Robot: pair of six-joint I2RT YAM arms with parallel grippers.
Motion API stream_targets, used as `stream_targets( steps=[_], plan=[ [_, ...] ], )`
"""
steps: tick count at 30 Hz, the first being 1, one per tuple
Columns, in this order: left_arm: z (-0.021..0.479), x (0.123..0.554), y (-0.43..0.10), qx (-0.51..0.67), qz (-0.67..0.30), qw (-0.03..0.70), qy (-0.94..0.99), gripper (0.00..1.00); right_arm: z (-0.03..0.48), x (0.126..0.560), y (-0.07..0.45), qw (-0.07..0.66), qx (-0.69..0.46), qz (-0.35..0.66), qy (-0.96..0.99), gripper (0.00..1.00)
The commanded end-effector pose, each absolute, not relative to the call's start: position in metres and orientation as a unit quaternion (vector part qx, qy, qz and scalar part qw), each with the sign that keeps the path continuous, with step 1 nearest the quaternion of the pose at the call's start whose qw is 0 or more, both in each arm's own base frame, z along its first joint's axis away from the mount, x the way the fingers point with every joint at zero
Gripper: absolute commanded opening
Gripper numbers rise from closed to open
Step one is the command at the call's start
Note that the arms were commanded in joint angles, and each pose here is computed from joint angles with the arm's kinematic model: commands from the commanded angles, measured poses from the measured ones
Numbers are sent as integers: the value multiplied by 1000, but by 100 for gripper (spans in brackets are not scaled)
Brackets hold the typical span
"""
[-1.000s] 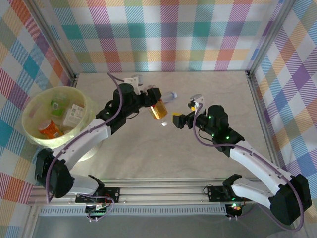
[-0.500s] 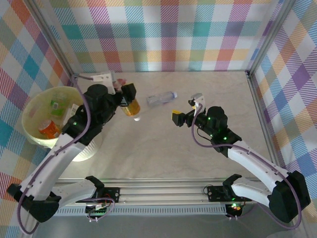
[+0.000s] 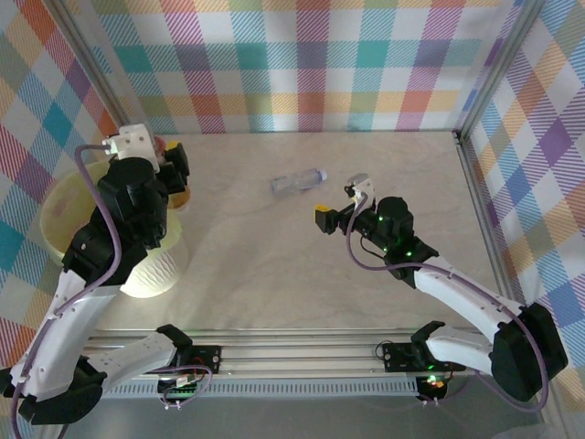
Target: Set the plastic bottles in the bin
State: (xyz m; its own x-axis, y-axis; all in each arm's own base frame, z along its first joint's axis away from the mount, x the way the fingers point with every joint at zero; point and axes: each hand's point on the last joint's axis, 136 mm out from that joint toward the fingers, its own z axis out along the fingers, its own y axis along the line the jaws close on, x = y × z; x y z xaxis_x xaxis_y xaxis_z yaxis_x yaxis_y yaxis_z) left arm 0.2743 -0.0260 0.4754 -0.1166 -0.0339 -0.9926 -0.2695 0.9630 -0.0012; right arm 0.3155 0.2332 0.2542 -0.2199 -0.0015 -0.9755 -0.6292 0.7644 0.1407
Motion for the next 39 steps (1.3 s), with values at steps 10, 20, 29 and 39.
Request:
stream_targets(
  steps=[10, 20, 29, 39],
  plan=[
    [489, 245, 79, -227, 283, 608, 706, 56, 274, 324, 238, 608, -218, 262, 717, 100],
    [424, 253, 120, -267, 283, 482, 785, 59, 270, 323, 238, 602, -225, 258, 721, 100],
    [390, 272, 133, -290, 254, 397, 833, 95, 261, 326, 235, 592, -220, 244, 736, 100],
    [402, 296, 101, -278, 133, 425, 851, 100, 255, 328, 229, 585, -208, 231, 749, 100]
  ],
)
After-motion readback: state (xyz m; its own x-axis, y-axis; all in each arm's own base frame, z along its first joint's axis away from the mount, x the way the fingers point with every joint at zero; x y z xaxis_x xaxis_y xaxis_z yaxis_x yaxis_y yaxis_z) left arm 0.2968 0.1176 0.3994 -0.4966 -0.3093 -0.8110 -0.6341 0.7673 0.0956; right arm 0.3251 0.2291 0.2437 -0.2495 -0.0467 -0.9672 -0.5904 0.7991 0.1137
